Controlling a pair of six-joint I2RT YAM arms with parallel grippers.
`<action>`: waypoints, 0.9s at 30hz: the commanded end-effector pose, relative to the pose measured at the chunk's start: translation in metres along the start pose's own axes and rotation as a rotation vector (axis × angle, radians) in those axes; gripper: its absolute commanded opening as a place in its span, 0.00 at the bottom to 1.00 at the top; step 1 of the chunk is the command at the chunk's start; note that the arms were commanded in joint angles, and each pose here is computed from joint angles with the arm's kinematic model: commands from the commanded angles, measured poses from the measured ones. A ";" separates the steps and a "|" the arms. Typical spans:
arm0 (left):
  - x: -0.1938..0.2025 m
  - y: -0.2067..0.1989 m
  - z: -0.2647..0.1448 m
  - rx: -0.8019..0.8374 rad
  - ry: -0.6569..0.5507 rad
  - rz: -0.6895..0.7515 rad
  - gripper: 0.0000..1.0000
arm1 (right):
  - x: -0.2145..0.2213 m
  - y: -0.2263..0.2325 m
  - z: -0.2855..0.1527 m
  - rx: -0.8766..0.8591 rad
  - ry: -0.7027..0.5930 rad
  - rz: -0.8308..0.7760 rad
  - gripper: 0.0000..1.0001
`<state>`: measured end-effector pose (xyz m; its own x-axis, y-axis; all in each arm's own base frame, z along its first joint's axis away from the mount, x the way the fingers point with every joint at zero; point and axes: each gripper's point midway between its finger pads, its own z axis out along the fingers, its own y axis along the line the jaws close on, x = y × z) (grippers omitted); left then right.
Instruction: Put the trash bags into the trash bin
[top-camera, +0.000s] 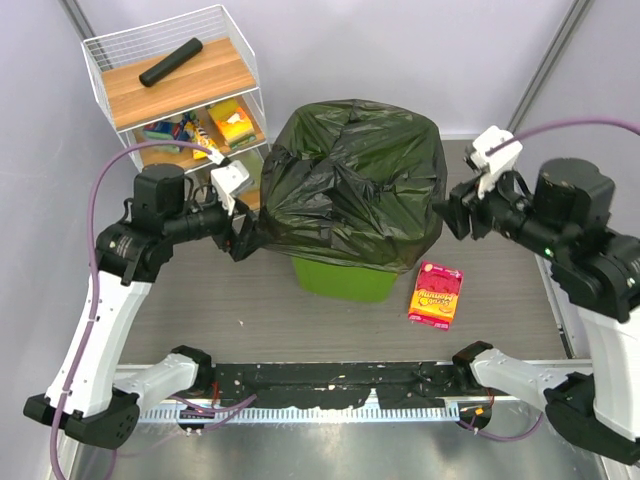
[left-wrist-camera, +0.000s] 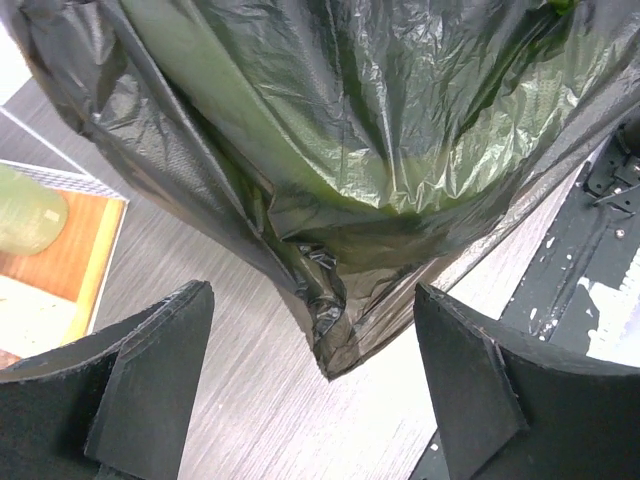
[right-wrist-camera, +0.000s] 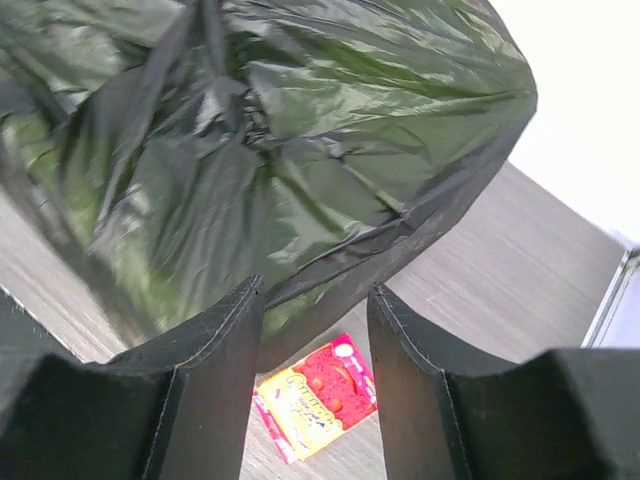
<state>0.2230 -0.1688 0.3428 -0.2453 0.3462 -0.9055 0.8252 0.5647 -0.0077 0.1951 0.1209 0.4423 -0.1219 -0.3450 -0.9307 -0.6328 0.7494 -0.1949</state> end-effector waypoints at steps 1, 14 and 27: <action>-0.031 0.010 -0.018 -0.091 -0.092 0.076 0.85 | -0.015 -0.030 0.013 0.142 -0.039 0.143 0.51; -0.082 0.033 -0.023 -0.104 -0.231 -0.203 0.87 | -0.007 -0.058 0.035 0.136 -0.056 0.426 0.53; -0.060 0.090 -0.015 -0.132 -0.237 -0.368 0.86 | 0.033 -0.084 0.053 -0.116 -0.062 0.737 0.53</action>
<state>0.3021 -0.1233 0.3980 -0.3859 -0.0449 -0.9215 0.5781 0.7666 -0.2795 0.2885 0.0627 0.3940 -0.5010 0.2195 -0.8372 -0.3455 0.8362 0.4259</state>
